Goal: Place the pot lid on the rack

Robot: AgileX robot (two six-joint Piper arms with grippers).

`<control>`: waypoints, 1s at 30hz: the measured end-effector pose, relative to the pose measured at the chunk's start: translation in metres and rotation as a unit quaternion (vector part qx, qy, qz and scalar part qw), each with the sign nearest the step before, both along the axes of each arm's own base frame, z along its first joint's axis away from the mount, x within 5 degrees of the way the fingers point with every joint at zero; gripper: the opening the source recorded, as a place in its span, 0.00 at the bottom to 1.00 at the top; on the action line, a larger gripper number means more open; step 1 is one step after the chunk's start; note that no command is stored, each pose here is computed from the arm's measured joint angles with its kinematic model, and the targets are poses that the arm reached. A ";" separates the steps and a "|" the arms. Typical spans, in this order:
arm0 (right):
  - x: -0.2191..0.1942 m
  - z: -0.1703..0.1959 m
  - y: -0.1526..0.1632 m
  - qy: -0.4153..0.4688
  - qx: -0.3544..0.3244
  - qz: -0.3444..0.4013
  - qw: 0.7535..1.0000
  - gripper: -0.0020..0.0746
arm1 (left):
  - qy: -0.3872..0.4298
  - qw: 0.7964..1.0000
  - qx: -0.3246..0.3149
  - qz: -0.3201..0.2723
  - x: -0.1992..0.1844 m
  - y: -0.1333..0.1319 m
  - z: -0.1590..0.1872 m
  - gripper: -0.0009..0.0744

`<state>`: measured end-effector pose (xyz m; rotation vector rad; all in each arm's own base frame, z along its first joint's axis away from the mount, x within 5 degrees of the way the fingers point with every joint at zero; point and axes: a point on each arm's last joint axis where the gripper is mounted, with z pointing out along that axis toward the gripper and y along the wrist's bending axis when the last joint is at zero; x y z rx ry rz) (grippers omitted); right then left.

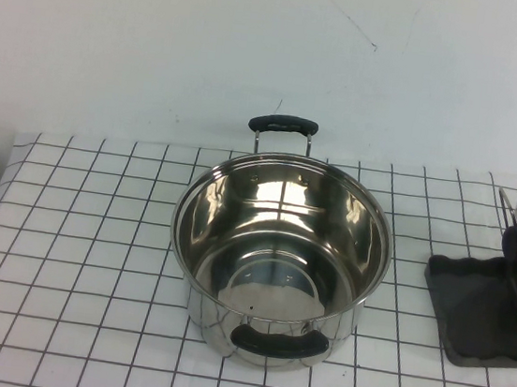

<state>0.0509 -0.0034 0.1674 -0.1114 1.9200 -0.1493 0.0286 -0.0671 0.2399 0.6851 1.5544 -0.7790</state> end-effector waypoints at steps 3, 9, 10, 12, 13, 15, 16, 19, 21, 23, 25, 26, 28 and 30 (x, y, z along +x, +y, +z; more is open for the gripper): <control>0.000 0.000 0.000 0.000 0.000 0.000 1.000 0.02 | 0.000 1.000 0.000 -0.003 0.000 0.000 0.000 0.01; 0.000 0.000 0.000 0.000 0.000 0.000 1.000 0.02 | 0.005 0.999 -0.024 0.037 0.005 0.004 0.003 0.01; 0.000 0.000 0.000 0.000 0.000 0.000 1.000 0.02 | 0.017 0.997 -0.052 0.052 0.007 0.006 0.005 0.01; 0.000 0.000 0.000 0.000 0.000 0.000 1.000 0.02 | 0.034 0.989 -0.114 0.085 0.012 0.010 0.011 0.01; 0.000 0.000 0.000 0.000 0.000 0.000 1.000 0.02 | 0.040 0.983 -0.145 0.105 0.014 0.013 0.014 0.01; 0.000 0.000 0.000 0.000 0.000 0.000 1.000 0.02 | 0.043 0.970 -0.189 0.144 0.019 0.020 0.018 0.01; 0.000 0.000 0.000 0.000 0.000 0.000 1.000 0.02 | 0.046 0.963 -0.209 0.163 0.021 0.024 0.020 0.01; 0.000 0.000 0.000 0.000 0.000 0.000 1.000 0.02 | 0.063 0.940 -0.264 0.207 0.024 0.033 0.022 0.01; 0.000 0.000 0.000 0.000 0.000 0.000 1.000 0.02 | 0.074 0.927 -0.291 0.225 0.024 0.037 0.022 0.01; 0.000 0.000 0.000 0.000 0.000 0.000 1.000 0.02 | 0.082 0.915 -0.314 0.239 0.023 0.041 0.022 0.01; 0.000 0.000 0.000 0.000 0.000 0.000 1.000 0.02 | 0.087 0.904 -0.334 0.251 0.022 0.044 0.022 0.01; 0.000 0.000 0.000 0.000 0.000 0.000 1.000 0.02 | 0.087 0.901 -0.340 0.256 0.022 0.046 0.022 0.01; 0.000 0.000 0.000 0.001 0.000 0.000 1.000 0.02 | 0.090 0.890 -0.356 0.268 0.021 0.049 0.020 0.01; 0.000 0.000 0.000 0.001 0.000 0.000 1.000 0.02 | 0.092 0.881 -0.369 0.282 0.020 0.053 0.016 0.01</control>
